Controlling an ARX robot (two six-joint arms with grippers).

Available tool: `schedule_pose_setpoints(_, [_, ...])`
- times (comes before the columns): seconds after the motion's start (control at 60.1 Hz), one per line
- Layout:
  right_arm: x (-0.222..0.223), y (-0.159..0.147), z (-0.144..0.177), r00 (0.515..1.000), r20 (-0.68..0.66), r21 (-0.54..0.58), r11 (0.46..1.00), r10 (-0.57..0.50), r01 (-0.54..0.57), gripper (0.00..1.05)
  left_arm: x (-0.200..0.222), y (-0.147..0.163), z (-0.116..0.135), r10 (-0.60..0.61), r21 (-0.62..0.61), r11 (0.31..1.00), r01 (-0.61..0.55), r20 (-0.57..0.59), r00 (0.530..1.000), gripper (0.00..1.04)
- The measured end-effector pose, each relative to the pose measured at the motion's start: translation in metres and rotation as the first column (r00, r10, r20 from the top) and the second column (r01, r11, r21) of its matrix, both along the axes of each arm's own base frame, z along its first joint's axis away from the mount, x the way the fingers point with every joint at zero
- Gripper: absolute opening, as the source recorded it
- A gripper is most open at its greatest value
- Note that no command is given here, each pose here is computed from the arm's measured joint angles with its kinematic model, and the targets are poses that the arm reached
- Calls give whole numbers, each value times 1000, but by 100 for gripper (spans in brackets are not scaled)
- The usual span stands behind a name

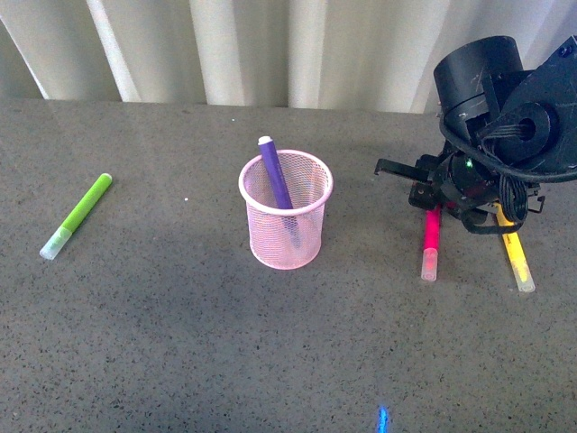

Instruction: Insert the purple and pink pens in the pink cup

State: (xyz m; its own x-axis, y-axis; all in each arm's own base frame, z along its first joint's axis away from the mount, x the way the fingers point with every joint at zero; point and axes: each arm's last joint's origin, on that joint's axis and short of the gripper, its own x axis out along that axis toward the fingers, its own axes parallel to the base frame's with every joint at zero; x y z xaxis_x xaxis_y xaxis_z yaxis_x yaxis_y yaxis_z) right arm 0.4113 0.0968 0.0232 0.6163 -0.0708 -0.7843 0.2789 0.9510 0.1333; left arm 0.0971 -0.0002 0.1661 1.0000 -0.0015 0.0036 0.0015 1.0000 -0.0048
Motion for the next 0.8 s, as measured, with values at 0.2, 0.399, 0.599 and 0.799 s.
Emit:
schedule_pose_setpoints(0.2, [-6, 3, 10, 996, 77, 120, 991, 45, -54, 12, 0, 0, 0, 0, 0, 1000, 0, 0, 1000, 98])
schedule_pose_setpoints(0.399, [-21, 8, 59, 962, 256, 220, 963, 94, -152, 12, 0, 0, 0, 0, 0, 1000, 0, 0, 1000, 98])
schedule_pose_setpoints(0.599, [-49, 2, 112, 897, 429, 266, 934, 108, -240, 12, 0, 0, 0, 0, 0, 1000, 0, 0, 1000, 98])
schedule_pose_setpoints(0.799, [-67, -2, 156, 748, 653, 275, 882, 122, -384, 12, 0, 0, 0, 0, 0, 1000, 0, 0, 1000, 98])
